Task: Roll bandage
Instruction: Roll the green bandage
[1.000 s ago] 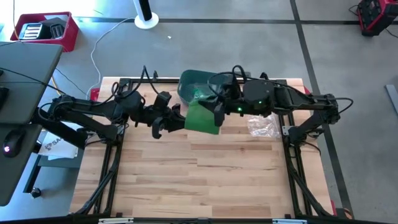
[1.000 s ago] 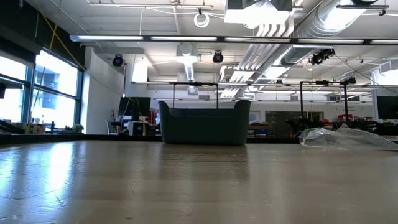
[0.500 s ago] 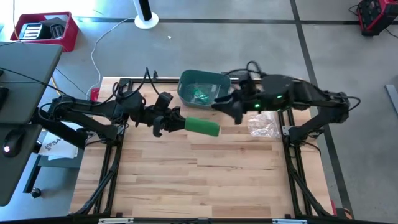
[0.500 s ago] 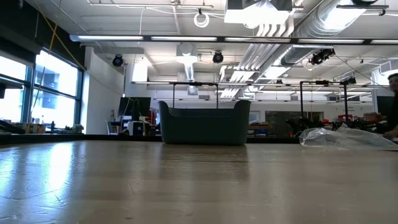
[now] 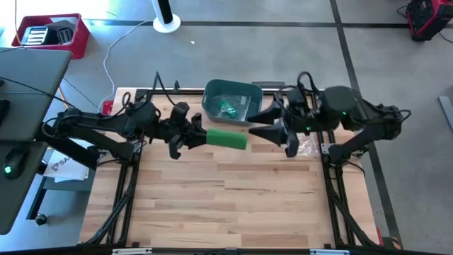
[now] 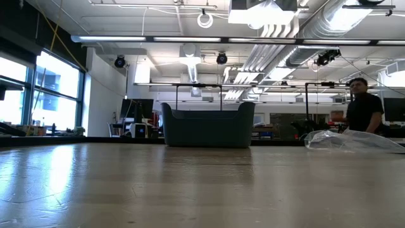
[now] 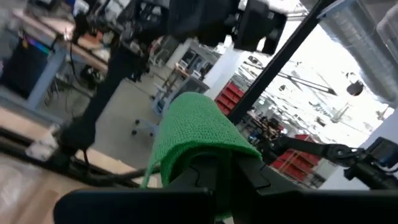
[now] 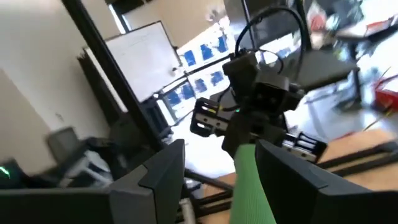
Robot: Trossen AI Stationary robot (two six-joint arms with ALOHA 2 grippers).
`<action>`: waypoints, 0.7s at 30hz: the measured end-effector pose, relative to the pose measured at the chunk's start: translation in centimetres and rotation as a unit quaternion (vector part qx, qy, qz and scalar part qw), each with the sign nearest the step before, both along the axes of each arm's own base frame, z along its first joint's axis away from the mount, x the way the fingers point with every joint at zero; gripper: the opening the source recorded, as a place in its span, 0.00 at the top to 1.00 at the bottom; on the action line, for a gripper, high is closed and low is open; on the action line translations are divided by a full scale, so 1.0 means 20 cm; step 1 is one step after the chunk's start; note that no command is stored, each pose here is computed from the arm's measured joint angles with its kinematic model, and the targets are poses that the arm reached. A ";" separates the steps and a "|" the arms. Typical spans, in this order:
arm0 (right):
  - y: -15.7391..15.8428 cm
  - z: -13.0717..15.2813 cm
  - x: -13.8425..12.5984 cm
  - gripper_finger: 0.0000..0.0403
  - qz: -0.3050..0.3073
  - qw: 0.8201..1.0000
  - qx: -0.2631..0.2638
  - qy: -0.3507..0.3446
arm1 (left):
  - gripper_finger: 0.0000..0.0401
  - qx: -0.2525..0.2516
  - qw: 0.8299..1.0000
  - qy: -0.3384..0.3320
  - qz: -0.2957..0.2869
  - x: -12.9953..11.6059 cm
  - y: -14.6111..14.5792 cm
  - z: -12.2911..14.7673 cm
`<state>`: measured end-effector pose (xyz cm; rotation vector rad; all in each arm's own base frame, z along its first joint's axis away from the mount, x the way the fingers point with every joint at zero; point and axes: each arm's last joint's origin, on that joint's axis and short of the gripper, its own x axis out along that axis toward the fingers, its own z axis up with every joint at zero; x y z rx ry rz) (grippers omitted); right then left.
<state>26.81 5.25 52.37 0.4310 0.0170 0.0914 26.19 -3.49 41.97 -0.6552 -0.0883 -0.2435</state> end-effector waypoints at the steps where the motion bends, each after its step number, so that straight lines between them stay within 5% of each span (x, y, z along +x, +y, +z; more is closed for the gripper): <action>1: 0.02 0.00 -0.01 0.53 -0.006 1.000 -0.018 -0.003 | 0.98 0.011 1.000 -0.006 0.005 -0.01 0.00 0.01; 9: 0.05 0.01 -0.01 0.53 -0.018 0.996 -0.089 -0.016 | 0.98 0.073 0.994 -0.062 0.045 -0.15 0.04 0.11; 13: 0.03 0.02 0.02 0.53 -0.053 0.986 -0.154 -0.037 | 0.98 0.077 0.992 -0.085 0.052 -0.23 0.09 0.16; 21: -0.03 -0.03 0.15 0.53 -0.076 0.978 -0.189 -0.033 | 0.98 0.066 0.989 -0.106 0.083 -0.32 0.17 0.21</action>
